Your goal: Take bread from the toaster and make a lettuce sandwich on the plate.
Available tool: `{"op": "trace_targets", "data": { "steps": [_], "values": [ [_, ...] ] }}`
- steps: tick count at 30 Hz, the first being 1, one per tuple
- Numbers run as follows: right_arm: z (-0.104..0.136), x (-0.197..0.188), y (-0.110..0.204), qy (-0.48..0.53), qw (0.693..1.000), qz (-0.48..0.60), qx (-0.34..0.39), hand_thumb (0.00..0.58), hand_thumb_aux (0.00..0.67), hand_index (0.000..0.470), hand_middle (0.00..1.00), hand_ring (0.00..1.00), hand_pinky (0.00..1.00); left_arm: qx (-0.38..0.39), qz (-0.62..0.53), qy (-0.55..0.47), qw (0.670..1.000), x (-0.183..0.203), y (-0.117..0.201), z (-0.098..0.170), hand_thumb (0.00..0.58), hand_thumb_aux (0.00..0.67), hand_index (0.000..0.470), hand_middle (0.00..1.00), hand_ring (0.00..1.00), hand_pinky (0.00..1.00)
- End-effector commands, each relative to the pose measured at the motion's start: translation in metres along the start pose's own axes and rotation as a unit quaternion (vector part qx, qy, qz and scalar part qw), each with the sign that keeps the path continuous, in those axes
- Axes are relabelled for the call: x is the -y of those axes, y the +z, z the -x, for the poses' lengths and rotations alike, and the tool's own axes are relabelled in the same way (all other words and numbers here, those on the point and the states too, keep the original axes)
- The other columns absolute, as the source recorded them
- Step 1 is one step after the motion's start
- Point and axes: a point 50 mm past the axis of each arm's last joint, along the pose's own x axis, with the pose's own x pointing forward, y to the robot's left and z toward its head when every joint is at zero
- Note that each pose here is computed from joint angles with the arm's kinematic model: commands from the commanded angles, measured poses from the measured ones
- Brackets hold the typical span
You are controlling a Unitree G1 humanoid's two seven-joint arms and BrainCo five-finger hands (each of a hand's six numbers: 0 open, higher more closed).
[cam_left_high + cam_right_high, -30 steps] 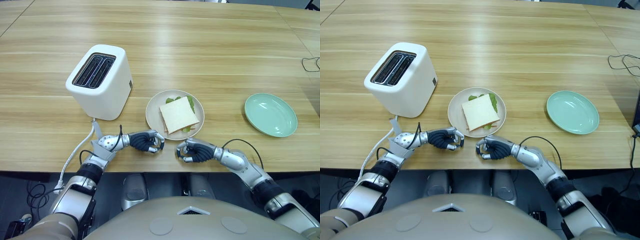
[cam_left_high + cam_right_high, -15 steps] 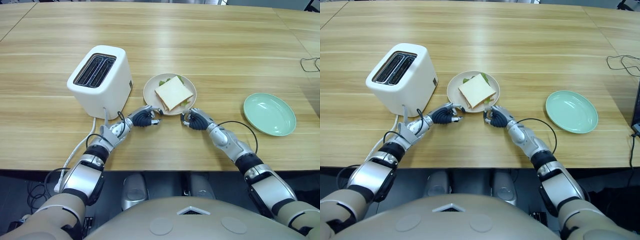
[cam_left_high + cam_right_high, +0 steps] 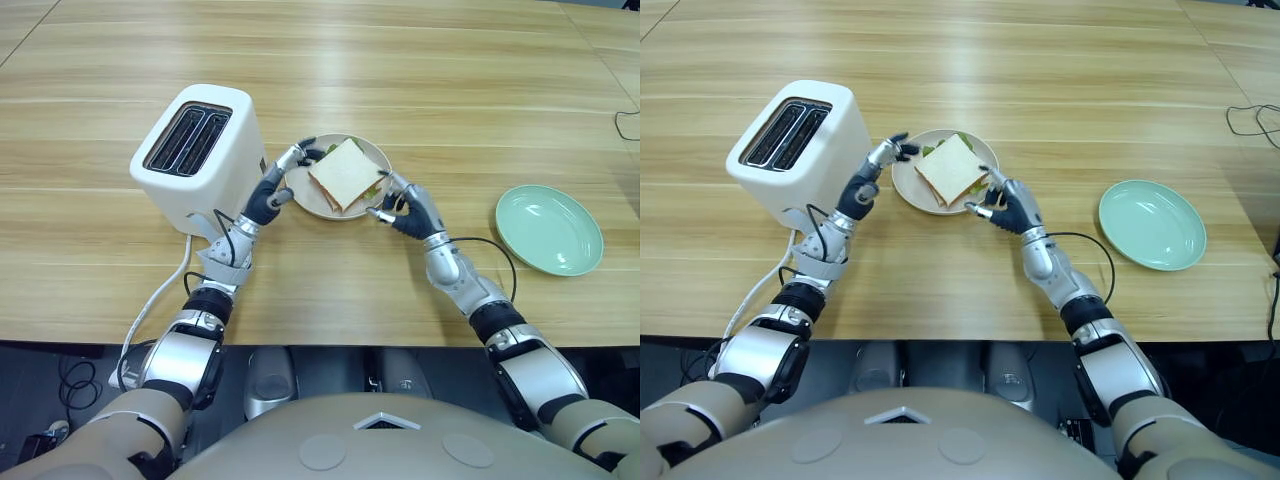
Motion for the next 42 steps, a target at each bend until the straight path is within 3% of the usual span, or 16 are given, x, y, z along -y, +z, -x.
{"op": "trace_targets", "data": {
  "steps": [1,16,30,42],
  "values": [
    [-0.001,0.019,0.014,-0.064,0.996,-0.047,0.033,0.000,0.000,0.000,0.00,0.00,0.00,0.014,0.037,0.025,0.999,-0.004,0.005,-0.001,0.000,0.000,0.000,0.00,0.00,0.00],
    [0.011,0.039,0.033,-0.166,0.975,-0.141,0.039,0.000,0.000,0.000,0.00,0.00,0.00,0.020,0.072,0.030,0.997,0.011,0.013,0.001,0.000,0.000,0.000,0.00,0.00,0.00],
    [0.013,0.017,0.027,-0.148,0.978,-0.143,0.030,0.000,0.000,0.000,0.00,0.00,0.00,-0.011,0.082,0.043,0.996,0.011,0.003,0.008,0.000,0.000,0.000,0.00,0.00,0.00],
    [0.015,0.023,0.024,-0.159,0.978,-0.133,0.038,0.000,0.000,0.000,0.00,0.00,0.00,-0.009,0.072,0.059,0.996,0.021,0.002,0.000,0.000,0.000,0.000,0.00,0.00,0.00]
  ]
}}
